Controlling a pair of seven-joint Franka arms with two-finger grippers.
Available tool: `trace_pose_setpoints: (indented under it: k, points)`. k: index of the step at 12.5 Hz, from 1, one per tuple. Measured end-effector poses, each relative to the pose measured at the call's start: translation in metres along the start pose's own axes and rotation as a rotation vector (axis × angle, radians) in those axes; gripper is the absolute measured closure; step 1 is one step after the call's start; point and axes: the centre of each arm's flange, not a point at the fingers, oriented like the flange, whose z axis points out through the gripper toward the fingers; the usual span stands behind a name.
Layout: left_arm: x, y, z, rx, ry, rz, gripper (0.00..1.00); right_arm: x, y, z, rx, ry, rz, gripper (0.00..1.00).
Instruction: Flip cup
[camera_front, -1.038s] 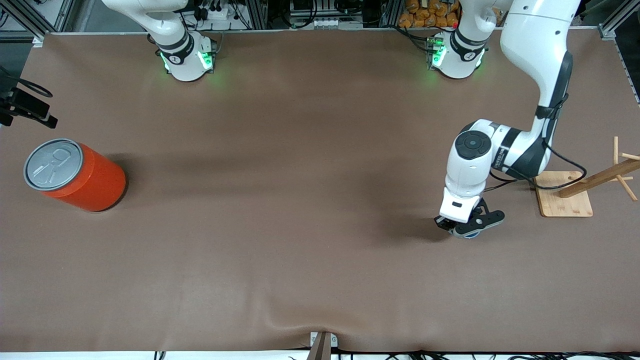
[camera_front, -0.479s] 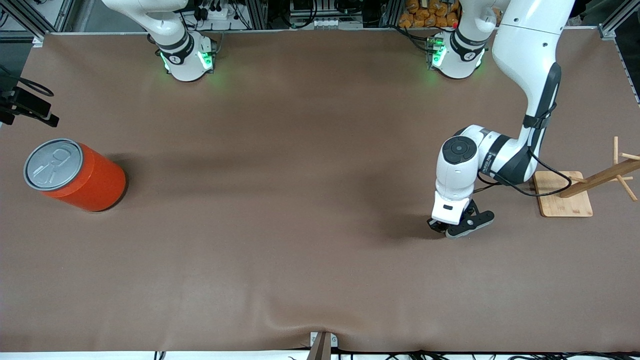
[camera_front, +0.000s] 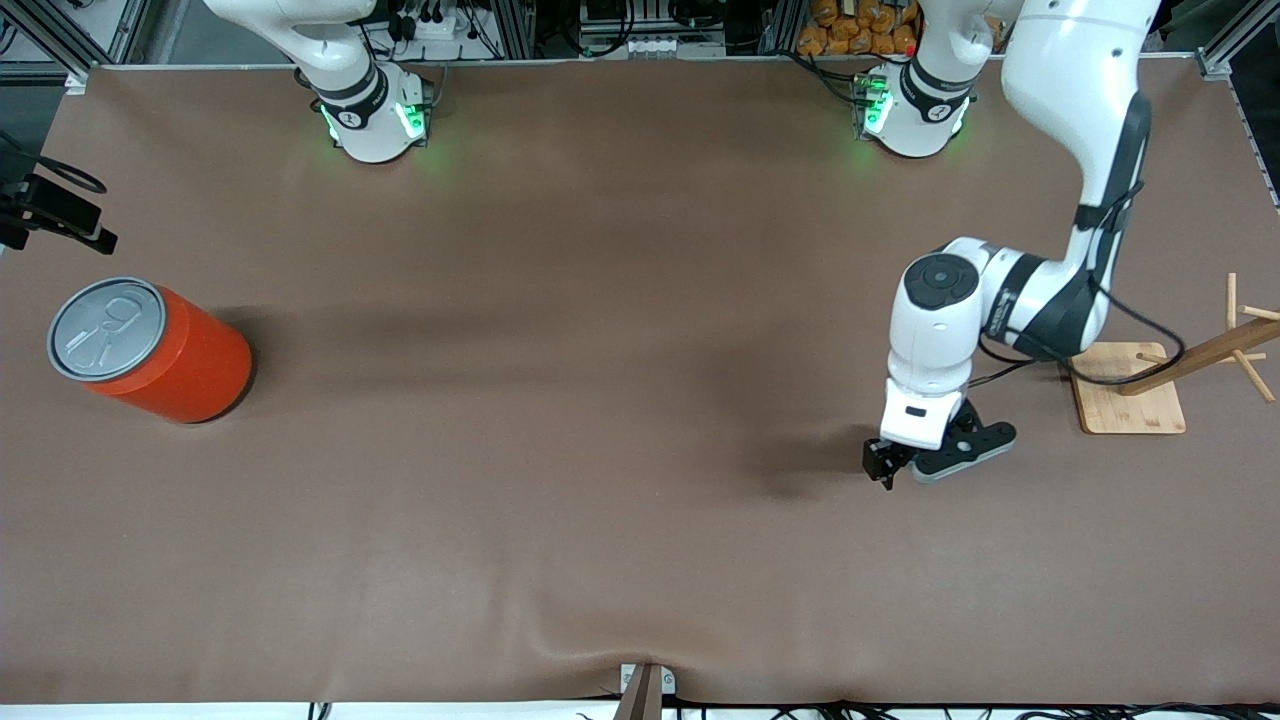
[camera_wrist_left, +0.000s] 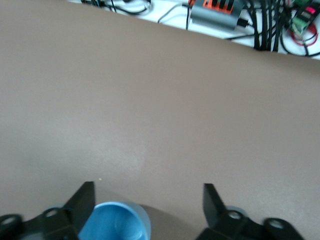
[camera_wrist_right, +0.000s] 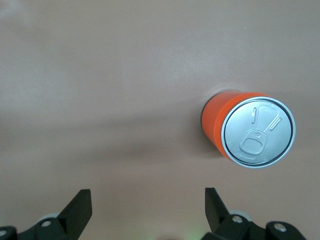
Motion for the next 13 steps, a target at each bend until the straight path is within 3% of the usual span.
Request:
trace_pose_setpoints:
  k: [4, 9, 13]
  points:
    - [0.013, -0.010, -0.022, 0.008, -0.035, 0.107, 0.00, 0.000, 0.003, 0.000, 0.000, -0.003, 0.004, 0.00]
    - [0.033, -0.043, -0.066, 0.031, -0.224, 0.304, 0.00, 0.000, 0.002, 0.001, 0.001, -0.005, 0.004, 0.00]
    - [0.058, -0.113, -0.131, 0.043, -0.388, 0.397, 0.00, 0.000, 0.002, 0.001, 0.003, -0.006, 0.002, 0.00]
